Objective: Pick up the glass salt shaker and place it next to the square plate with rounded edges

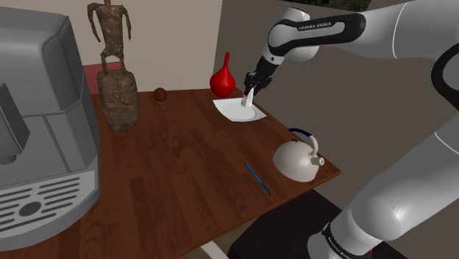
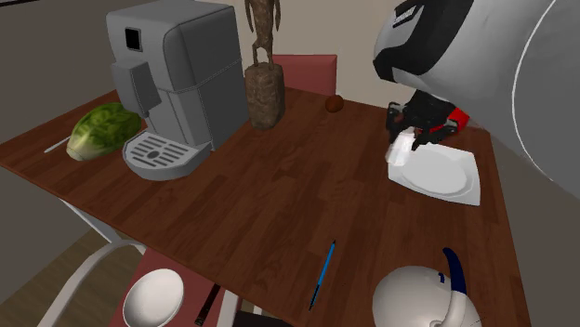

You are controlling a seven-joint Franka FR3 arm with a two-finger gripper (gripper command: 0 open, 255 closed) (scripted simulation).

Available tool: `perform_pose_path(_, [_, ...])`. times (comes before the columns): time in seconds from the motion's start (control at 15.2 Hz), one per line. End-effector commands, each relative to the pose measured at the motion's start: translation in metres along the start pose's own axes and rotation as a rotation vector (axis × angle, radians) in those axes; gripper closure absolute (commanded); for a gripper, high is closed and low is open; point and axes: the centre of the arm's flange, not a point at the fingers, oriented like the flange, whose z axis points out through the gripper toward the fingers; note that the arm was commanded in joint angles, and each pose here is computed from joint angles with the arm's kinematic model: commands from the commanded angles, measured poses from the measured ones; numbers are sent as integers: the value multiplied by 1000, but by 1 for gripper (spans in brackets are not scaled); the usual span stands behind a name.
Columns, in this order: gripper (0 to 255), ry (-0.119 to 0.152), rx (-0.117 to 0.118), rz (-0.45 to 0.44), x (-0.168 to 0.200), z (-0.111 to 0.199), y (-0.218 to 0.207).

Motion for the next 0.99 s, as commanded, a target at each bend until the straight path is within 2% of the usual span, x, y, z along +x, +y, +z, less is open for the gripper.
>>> perform_pose_path(0.0, [255,1,0,-2,11,1,25])
perform_pose_path(0.13, [255,1,0,-2,23,0,51])
perform_pose_path(0.92, [255,1,0,-2,8,61,59])
